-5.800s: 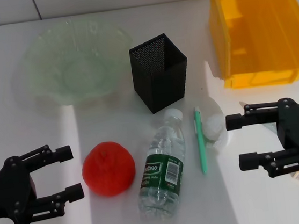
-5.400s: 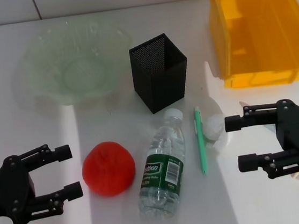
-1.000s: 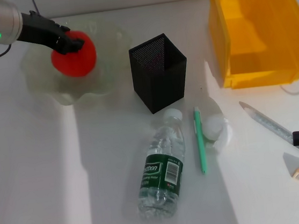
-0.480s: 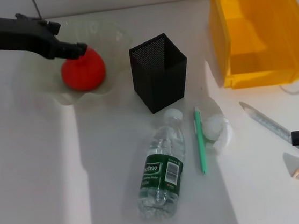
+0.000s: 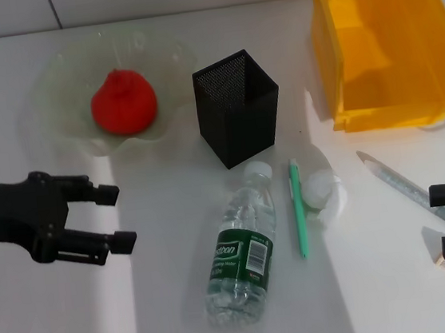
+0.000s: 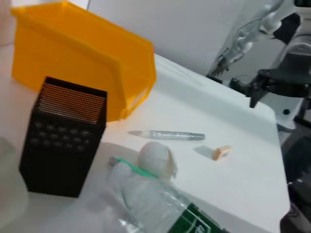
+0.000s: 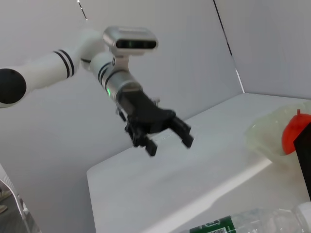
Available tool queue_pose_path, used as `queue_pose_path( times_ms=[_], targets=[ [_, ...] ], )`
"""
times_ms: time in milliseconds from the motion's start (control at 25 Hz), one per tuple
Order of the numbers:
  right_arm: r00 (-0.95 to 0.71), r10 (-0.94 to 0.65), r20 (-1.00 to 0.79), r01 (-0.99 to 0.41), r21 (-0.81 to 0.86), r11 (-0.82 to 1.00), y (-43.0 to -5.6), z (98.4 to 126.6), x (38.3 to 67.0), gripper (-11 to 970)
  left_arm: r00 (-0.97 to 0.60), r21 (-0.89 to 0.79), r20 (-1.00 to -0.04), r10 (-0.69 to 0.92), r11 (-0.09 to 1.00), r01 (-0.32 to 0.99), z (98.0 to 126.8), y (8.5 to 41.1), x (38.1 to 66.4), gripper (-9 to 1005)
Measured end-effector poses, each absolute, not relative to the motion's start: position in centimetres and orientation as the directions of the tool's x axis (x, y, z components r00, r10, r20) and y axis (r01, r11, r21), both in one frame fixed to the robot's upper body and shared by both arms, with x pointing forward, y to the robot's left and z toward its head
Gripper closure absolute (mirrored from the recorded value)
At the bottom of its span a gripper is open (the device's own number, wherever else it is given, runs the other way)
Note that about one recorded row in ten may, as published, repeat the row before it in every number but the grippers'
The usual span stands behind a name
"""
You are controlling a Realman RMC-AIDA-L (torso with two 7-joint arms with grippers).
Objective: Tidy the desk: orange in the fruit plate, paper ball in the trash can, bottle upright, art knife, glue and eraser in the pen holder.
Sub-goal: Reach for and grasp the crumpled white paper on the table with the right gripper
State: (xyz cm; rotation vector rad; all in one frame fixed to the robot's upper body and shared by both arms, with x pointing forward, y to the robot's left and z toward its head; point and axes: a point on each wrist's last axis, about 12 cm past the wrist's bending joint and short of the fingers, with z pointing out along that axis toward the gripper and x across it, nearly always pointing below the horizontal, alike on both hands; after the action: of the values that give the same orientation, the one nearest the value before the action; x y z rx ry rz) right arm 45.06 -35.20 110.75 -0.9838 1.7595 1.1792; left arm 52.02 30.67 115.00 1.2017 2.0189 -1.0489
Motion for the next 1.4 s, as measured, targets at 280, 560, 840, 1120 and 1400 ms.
queue_pose_path(
  times_ms=[280, 560, 840, 1120, 1400],
  targets=[
    [-0.394, -0.184, -0.901, -0.900, 0.338, 0.275, -35.0, 111.0, 45.9, 207, -0.462, -0.414, -0.800, 0.383, 0.205, 0.887, 111.5, 29.9, 50.7, 154],
    [-0.390, -0.192, -0.900, -0.900, 0.330, 0.284, -34.9, 111.1, 46.4, 207, -0.457, -0.416, -0.826, 0.331, 0.191, 0.889, 110.5, 29.5, 50.3, 154],
    [-0.496, -0.248, -0.832, -0.848, 0.402, 0.345, -35.3, 114.7, 48.5, 207, -0.454, -0.420, -0.830, 0.324, 0.173, 0.891, 110.1, 29.1, 49.9, 155],
    [-0.621, -0.484, -0.617, -0.766, 0.348, 0.540, -33.5, 121.3, 51.7, 207, -0.442, -0.418, -0.844, 0.305, 0.142, 0.897, 109.5, 28.7, 49.4, 155],
    [-0.656, -0.608, -0.447, -0.742, 0.234, 0.628, -29.4, 123.8, 52.9, 207, -0.430, -0.414, -0.853, 0.297, 0.117, 0.903, 109.1, 28.0, 49.1, 155]
  ],
)
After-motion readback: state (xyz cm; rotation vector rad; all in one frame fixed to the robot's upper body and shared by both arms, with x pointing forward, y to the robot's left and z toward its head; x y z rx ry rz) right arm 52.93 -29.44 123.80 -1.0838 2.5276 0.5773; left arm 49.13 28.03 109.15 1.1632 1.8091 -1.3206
